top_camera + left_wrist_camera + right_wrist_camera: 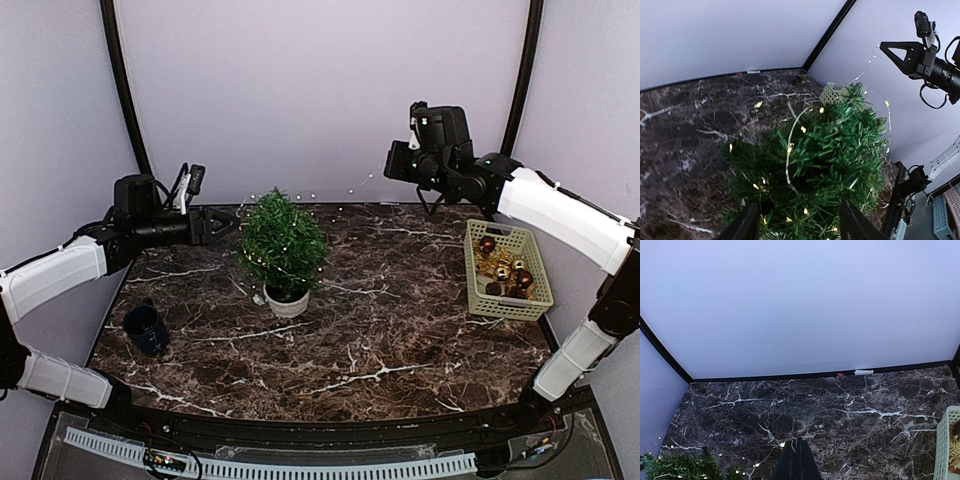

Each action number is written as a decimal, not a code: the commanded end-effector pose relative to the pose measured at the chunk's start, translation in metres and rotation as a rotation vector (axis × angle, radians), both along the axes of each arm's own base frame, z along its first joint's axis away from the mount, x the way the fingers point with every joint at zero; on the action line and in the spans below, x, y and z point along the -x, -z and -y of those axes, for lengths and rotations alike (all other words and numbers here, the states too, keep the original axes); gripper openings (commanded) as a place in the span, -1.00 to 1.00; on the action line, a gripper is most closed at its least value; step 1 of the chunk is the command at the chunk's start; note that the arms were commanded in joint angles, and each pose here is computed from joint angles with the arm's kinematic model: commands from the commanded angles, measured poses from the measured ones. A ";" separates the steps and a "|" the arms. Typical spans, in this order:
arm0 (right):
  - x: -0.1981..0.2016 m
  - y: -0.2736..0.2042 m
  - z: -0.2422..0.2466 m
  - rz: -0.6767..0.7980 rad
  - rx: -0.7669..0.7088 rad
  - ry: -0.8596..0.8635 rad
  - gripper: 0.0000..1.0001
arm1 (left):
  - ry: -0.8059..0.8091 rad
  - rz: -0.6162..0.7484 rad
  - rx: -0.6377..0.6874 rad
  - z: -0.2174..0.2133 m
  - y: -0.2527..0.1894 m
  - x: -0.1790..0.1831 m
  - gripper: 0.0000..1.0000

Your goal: Decorate the small christmas tree

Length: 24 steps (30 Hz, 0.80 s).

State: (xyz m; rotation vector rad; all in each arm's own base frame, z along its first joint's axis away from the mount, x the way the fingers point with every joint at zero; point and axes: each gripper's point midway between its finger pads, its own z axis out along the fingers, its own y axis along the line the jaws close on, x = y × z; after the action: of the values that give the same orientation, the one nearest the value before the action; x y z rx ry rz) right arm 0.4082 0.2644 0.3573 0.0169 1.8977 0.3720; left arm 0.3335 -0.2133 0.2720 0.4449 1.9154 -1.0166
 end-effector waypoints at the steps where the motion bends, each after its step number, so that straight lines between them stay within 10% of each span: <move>1: 0.000 -0.022 -0.002 0.045 -0.054 -0.017 -1.00 | 0.043 -0.117 0.010 0.010 0.023 0.015 0.04; 24: 0.000 -0.014 -0.004 0.028 -0.048 -0.025 -1.00 | 0.097 -0.150 0.051 0.025 0.025 0.023 -0.71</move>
State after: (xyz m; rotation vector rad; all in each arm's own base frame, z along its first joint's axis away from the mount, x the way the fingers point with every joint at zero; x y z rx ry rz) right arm 0.4064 0.2703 0.3570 -0.0005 1.9045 0.4105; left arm 0.3175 -0.2330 0.2415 0.4113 2.0391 -1.1464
